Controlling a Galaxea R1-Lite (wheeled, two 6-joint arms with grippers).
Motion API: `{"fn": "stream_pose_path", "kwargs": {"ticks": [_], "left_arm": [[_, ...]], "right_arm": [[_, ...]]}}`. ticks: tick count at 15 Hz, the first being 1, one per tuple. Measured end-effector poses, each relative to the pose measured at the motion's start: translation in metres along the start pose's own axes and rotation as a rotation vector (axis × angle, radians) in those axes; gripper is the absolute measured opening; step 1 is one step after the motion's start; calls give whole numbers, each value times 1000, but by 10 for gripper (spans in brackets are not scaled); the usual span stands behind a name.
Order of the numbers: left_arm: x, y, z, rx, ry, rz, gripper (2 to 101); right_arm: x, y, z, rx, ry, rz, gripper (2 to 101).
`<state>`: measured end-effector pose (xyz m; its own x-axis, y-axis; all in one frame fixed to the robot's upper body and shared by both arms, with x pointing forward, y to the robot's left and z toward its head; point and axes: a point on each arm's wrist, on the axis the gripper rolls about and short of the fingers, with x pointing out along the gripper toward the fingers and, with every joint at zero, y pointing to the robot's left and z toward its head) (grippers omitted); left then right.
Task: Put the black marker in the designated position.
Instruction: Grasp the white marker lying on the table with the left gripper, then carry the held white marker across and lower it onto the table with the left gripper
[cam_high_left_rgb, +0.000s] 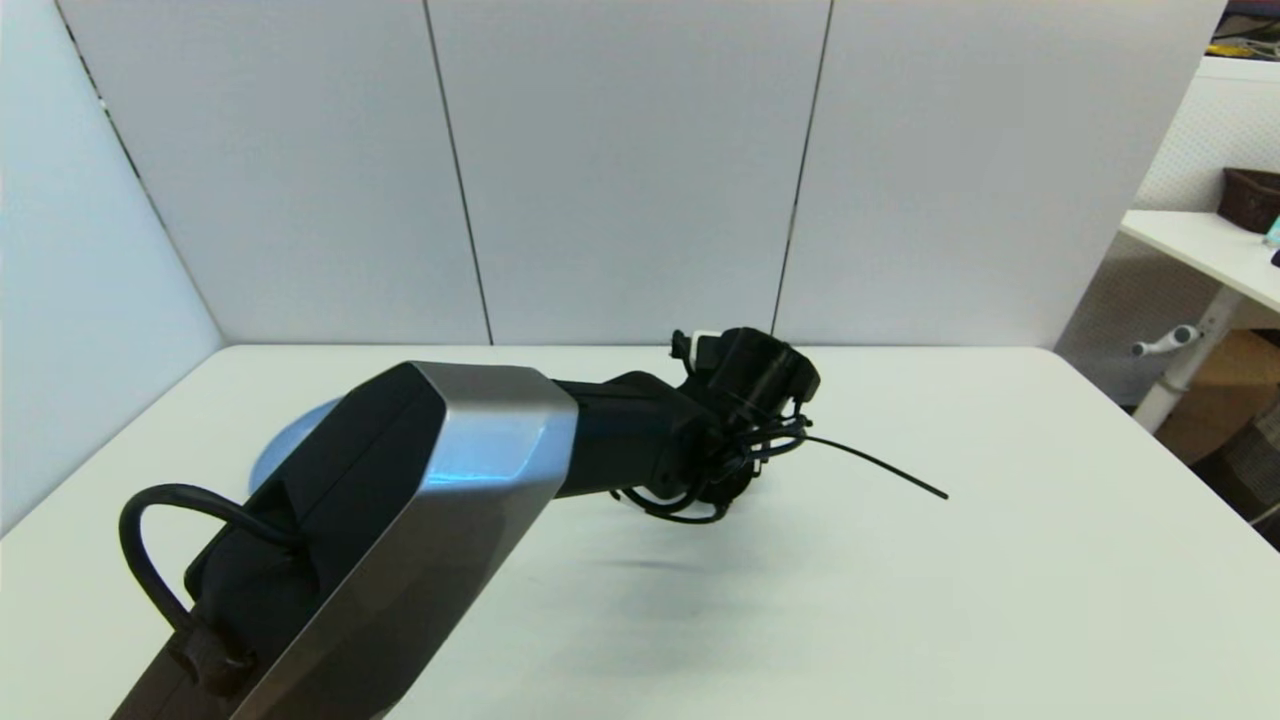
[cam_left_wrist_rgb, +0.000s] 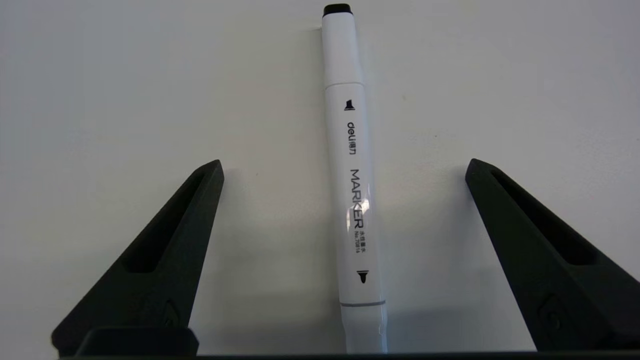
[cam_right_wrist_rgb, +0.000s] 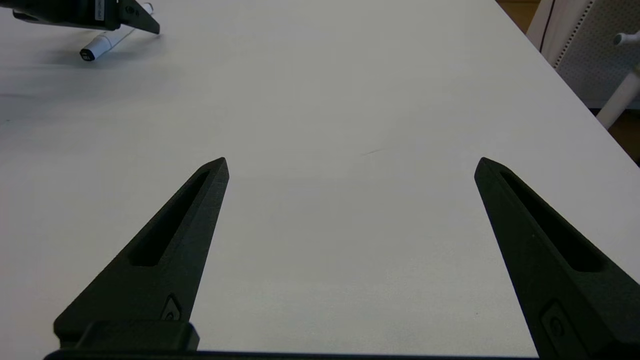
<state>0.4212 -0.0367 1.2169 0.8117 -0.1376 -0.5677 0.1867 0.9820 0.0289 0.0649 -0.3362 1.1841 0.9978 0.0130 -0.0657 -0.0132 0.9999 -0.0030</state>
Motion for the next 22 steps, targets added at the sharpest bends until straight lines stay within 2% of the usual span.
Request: {"fn": "stream_pose_path", "kwargs": {"ticks": [1, 4, 7, 8, 9, 10, 14, 17, 20, 22], "left_arm": [[0, 0, -1, 1, 1, 1, 918], [1, 0, -1, 5, 3, 0, 641], [1, -1, -1, 5, 3, 0, 455], [1, -1, -2, 6, 4, -1, 327], [1, -1, -2, 5, 4, 0, 91], [1, -1, -2, 4, 4, -1, 127], [-1, 0, 0, 2, 3, -4, 127], [-21, 7, 17, 0, -17, -14, 127], [-72, 32, 51, 7, -31, -3, 127], [-124, 67, 78, 8, -43, 39, 127]], "right_arm": [[0, 0, 0, 0, 0, 0, 973], [0, 0, 0, 1, 0, 0, 974], [0, 0, 0, 0, 0, 0, 973], [0, 0, 0, 0, 0, 0, 973], [0, 0, 0, 0, 0, 0, 974], [0, 0, 0, 0, 0, 0, 973], [0, 0, 0, 0, 0, 0, 973], [0, 0, 0, 0, 0, 0, 973], [0, 0, 0, 0, 0, 0, 973], [0, 0, 0, 0, 0, 0, 974]]}}
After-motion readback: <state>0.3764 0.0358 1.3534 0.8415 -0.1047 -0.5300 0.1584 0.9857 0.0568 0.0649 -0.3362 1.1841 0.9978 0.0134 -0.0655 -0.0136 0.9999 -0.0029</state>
